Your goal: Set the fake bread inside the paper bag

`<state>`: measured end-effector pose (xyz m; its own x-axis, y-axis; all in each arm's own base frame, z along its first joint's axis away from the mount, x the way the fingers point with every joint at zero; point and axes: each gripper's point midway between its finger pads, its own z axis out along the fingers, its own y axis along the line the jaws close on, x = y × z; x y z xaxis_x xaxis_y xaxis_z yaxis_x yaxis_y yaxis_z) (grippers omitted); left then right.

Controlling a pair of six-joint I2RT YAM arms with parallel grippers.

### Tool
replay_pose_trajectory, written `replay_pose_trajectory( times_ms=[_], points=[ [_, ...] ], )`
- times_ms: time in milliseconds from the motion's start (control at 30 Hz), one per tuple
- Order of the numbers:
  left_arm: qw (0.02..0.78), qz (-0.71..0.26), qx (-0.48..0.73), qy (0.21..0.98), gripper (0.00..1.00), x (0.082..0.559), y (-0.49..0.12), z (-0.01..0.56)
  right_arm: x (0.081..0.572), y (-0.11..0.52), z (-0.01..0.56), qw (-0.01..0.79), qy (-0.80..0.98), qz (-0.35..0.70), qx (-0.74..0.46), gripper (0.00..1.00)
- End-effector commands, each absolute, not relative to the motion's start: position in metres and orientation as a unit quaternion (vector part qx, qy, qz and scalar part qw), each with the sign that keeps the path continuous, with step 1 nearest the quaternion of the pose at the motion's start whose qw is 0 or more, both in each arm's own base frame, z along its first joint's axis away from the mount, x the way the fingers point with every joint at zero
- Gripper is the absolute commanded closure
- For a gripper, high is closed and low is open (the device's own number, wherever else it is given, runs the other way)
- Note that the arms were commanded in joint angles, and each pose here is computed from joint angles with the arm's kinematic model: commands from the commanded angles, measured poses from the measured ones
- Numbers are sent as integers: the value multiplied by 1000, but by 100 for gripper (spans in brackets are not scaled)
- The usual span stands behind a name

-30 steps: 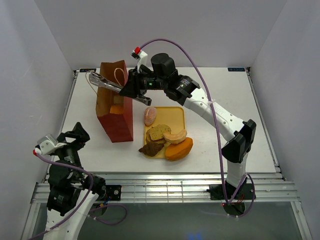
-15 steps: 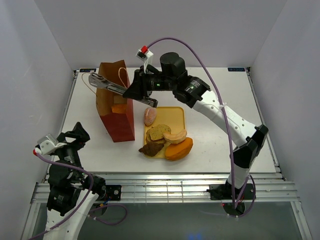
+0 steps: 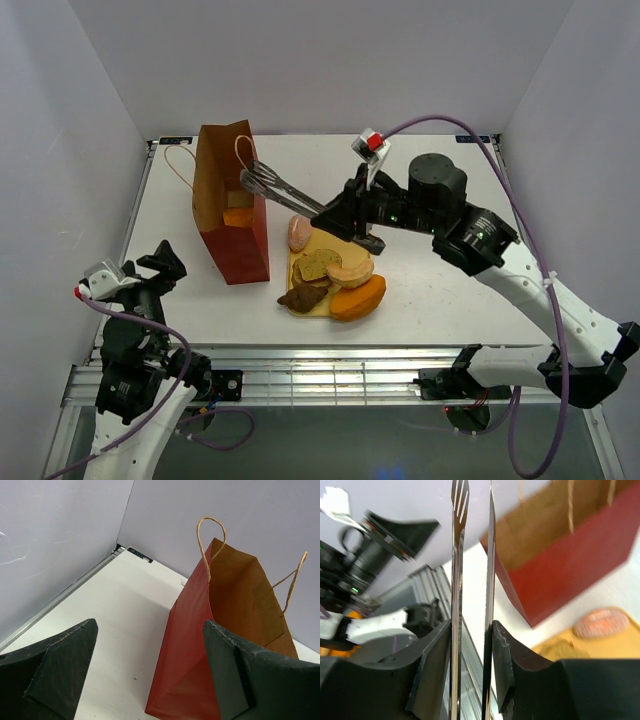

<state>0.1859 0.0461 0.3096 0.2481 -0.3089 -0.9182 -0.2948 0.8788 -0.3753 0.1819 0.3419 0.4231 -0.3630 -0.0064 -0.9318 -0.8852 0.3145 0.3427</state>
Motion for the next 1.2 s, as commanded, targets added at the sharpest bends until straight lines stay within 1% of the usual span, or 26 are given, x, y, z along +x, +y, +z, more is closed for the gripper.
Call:
replay_pose_trajectory(
  times_ms=[0, 67, 100, 233, 467, 633, 900, 1033, 1167],
  points=[
    [746, -5, -226, 626, 4, 192, 39, 306, 199, 315, 376, 477, 718, 406, -304, 57],
    [746, -5, -224, 627, 3, 192, 39, 305, 194, 296, 363, 484, 728, 386, -295, 56],
    [746, -4, -223, 628, 3, 192, 39, 305, 198, 288, 339, 477, 748, 363, -287, 56],
    [746, -5, -219, 629, 2, 193, 37, 305, 191, 262, 313, 478, 766, 330, -277, 55],
    [745, -8, -214, 632, 2, 195, 35, 304, 180, 244, 267, 436, 798, 290, -299, 54],
    [742, -11, -206, 638, 2, 198, 31, 303, 173, 231, 234, 385, 823, 243, -339, 51],
    [744, -39, -156, 649, 2, 206, 11, 304, 165, 222, 217, 356, 831, 225, -363, 46],
    [738, -43, -144, 658, 2, 210, 5, 300, 159, 217, 208, 327, 839, 211, -379, 44],
    [733, -47, -132, 666, 2, 215, -1, 297, 157, 211, 201, 314, 844, 192, -390, 44]
  ],
)
